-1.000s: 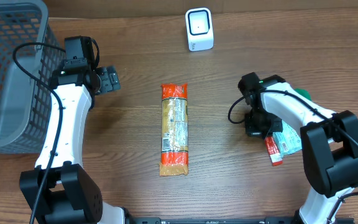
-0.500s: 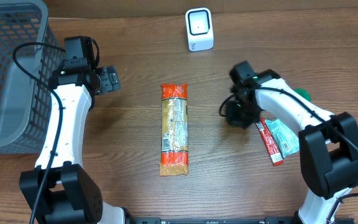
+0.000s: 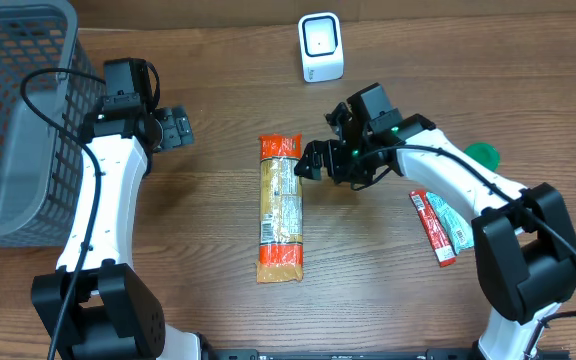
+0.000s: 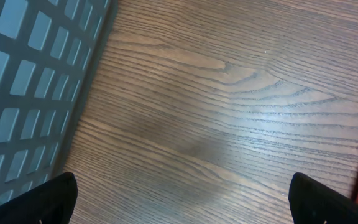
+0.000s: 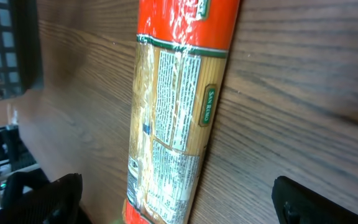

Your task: Scan the item barcode

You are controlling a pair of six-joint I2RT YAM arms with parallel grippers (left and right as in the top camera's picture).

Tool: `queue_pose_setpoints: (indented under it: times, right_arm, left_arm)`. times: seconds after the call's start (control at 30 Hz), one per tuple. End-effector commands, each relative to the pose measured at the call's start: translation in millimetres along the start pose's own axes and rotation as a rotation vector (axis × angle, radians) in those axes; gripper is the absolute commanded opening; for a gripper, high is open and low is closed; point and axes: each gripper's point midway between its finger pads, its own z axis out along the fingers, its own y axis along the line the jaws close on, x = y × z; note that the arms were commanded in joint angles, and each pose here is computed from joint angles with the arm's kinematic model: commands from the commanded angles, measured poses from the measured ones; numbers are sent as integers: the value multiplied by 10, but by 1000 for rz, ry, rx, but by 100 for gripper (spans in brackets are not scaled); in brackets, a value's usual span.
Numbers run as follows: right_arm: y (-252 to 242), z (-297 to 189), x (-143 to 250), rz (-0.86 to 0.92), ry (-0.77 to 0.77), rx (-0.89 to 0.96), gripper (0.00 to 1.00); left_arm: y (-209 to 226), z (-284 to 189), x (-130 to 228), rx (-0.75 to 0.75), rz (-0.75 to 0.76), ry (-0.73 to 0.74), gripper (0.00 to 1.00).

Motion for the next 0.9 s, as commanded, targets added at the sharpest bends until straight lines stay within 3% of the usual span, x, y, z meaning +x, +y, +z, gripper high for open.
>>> queue_pose_setpoints:
  times: [0.0, 0.2, 0.87]
  right_arm:
    - [45, 85, 33, 17, -35, 94, 100]
    - [-65, 193, 39, 44, -130, 282, 100]
    - [61, 273, 126, 8, -115, 272, 100]
  left_arm:
    - [-1, -31, -58, -3, -4, -16, 100]
    - [-1, -31, -58, -3, -4, -16, 100]
    - [-1, -31, -58, -3, -4, -16, 100]
